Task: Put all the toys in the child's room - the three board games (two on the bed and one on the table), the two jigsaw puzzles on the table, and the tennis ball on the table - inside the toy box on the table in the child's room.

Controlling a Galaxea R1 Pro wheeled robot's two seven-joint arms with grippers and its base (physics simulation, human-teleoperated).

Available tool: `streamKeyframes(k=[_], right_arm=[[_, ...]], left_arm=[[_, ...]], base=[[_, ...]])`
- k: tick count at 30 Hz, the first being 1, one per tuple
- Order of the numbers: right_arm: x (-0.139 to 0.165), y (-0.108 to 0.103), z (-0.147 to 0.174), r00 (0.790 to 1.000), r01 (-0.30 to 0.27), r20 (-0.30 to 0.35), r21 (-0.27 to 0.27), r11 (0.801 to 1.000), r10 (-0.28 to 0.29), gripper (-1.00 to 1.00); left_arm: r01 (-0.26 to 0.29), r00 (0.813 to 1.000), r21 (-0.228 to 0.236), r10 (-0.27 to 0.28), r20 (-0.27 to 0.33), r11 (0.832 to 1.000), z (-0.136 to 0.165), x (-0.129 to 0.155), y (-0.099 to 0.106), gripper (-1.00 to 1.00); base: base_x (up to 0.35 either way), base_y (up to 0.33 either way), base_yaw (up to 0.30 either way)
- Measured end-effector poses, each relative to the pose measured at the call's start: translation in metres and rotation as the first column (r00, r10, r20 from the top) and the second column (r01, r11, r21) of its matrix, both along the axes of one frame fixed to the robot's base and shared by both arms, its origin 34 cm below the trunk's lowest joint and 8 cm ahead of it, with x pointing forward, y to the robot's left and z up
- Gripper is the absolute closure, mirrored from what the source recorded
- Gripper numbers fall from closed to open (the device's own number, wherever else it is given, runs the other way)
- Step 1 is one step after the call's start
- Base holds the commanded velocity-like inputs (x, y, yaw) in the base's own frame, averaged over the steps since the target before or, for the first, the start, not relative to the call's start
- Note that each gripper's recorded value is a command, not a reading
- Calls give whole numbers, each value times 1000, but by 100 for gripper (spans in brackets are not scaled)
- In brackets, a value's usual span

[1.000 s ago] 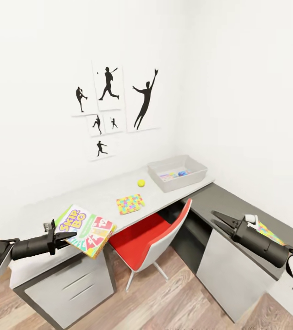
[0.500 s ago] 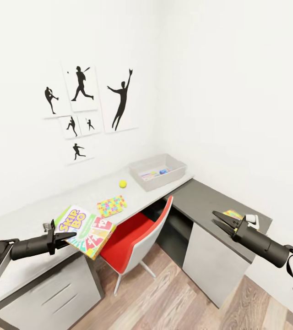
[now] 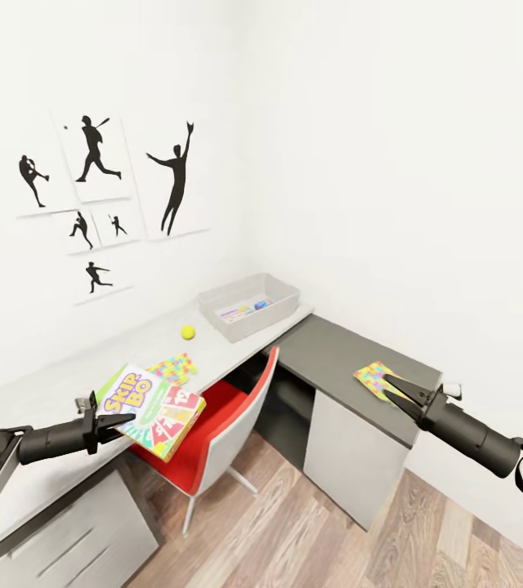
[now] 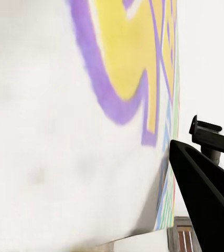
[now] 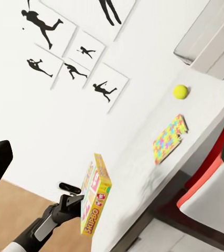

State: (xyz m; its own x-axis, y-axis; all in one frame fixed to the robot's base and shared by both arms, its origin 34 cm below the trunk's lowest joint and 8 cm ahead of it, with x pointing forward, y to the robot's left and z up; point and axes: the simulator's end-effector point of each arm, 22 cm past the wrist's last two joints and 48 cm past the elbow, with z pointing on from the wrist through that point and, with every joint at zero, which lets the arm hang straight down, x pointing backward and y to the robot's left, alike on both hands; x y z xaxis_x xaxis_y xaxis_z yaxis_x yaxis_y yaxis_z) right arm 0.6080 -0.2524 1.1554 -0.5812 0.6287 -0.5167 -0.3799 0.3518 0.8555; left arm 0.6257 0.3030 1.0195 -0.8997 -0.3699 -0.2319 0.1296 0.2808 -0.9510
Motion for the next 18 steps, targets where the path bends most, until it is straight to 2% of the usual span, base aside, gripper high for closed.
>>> streamKeyframes(k=[4, 10, 18], right_arm=[[0, 0, 0, 1000, 0, 0, 1, 1000, 0, -100], [0, 0, 0, 1000, 2, 1, 0, 1000, -2, -100], [0, 0, 1, 1000, 2, 2, 1, 1000, -2, -100]], left_arm=[[-1, 1000, -1, 1, 2, 1000, 1, 0, 0, 100], [-2, 1000, -1, 2, 3, 1000, 1, 0, 0, 100], [1, 1000, 5, -1, 14, 1000, 1, 0, 0, 100]], base=[[76, 0, -32], [281, 0, -29], [326, 0, -210]])
